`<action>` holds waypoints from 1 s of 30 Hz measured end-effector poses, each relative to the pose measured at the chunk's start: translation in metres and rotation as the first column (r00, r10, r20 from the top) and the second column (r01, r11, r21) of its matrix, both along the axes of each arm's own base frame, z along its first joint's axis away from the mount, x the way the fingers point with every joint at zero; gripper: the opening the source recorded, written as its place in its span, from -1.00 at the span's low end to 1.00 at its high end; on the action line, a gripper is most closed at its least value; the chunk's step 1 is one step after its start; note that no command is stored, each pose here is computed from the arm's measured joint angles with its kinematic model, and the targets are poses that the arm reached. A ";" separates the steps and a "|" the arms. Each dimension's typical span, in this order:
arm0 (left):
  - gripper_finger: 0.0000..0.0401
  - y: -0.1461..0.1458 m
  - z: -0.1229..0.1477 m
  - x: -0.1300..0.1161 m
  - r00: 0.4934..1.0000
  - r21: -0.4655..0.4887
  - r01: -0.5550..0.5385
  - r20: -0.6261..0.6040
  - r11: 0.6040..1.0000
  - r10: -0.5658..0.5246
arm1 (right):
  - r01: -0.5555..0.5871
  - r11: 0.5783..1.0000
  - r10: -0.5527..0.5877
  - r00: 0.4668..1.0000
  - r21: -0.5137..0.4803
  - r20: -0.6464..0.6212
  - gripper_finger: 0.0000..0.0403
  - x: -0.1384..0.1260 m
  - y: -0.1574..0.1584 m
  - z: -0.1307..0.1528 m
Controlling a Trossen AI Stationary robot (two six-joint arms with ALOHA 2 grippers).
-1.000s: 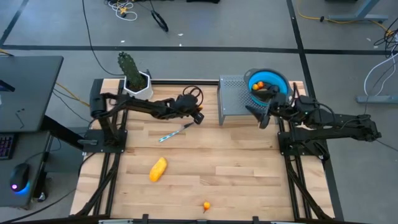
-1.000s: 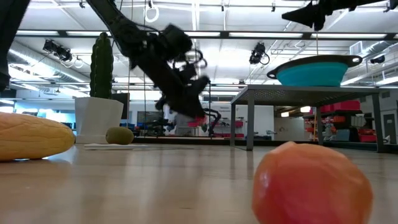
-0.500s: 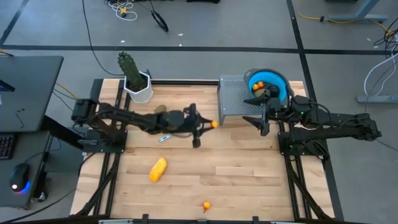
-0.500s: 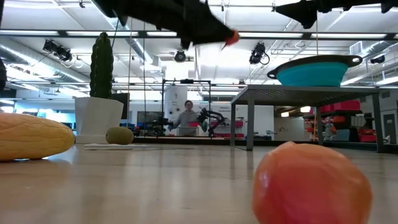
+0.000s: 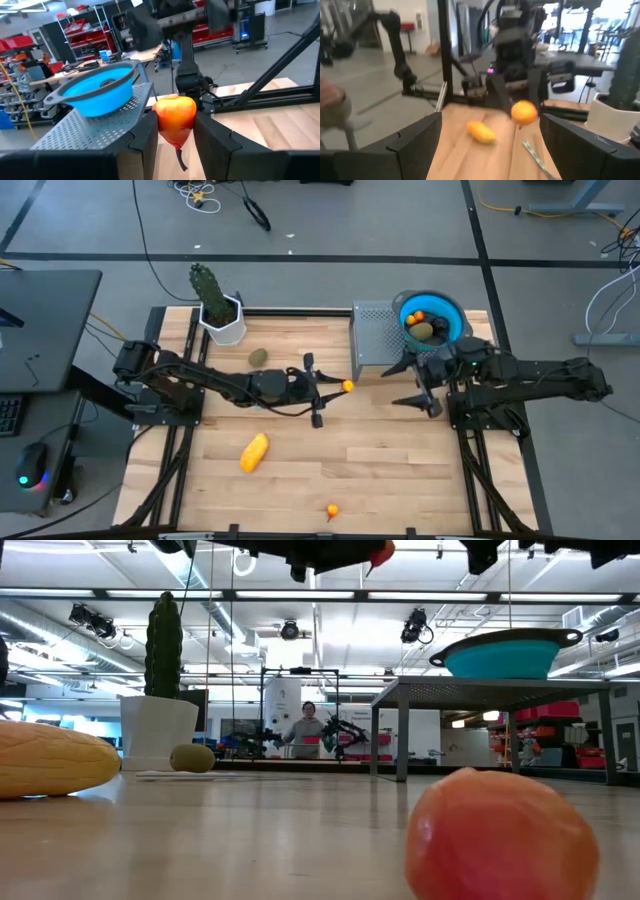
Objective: Pick & Place Fruit
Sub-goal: Put the pear into the blue strainer bowl on the shelf
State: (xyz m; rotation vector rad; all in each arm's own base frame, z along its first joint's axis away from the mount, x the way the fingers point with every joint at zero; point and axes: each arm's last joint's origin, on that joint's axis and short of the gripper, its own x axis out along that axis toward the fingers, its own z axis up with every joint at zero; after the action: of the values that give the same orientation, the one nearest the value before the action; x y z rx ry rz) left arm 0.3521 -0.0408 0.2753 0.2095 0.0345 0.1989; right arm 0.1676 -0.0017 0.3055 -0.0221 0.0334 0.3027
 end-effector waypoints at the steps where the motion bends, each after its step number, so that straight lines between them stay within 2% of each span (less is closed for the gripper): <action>1: -0.39 0.000 0.001 0.000 1.000 -0.012 0.012 0.006 1.000 -0.012 | -0.008 1.000 0.008 1.000 -0.019 -0.012 0.73 0.003 0.001 -0.003; 5: -0.39 -0.002 0.003 0.001 0.997 -0.056 0.081 0.022 0.995 -0.080 | 0.040 0.992 -0.044 0.999 -0.117 -0.032 0.73 0.022 0.007 -0.013; 8: -0.39 -0.002 0.003 0.001 0.997 -0.078 0.075 0.031 0.994 -0.072 | 0.108 0.966 -0.120 0.992 -0.237 -0.037 0.73 0.038 0.013 -0.024; 11: -0.39 0.002 0.003 0.001 0.999 -0.128 0.040 0.040 0.991 -0.035 | 0.165 0.913 -0.168 0.985 -0.374 0.024 0.73 0.051 0.021 -0.028; 16: -0.39 0.013 0.003 0.002 0.998 -0.283 0.010 0.069 0.959 0.010 | 0.270 0.809 -0.233 0.963 -0.522 0.136 0.73 0.058 0.040 -0.028; 21: -0.38 0.021 0.003 0.003 0.996 -0.392 0.038 0.092 0.919 -0.002 | 0.306 0.746 -0.256 0.952 -0.592 0.170 0.73 0.066 0.052 -0.033; 27: -0.38 0.021 0.002 0.004 0.992 -0.448 0.113 0.100 0.887 -0.075 | 0.411 0.625 -0.371 0.904 -0.663 0.211 0.73 0.084 0.053 -0.047; 30: -0.39 0.020 0.002 0.004 0.990 -0.449 0.135 0.091 0.883 -0.105 | 0.435 0.611 -0.367 0.896 -0.661 0.250 0.73 0.087 0.054 -0.046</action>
State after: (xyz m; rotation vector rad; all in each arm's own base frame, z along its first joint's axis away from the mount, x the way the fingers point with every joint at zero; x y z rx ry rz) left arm 0.3558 -0.0207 0.2769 -0.2650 0.0036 0.0687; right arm 0.2546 0.0522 0.2596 -0.7989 0.0629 -0.1913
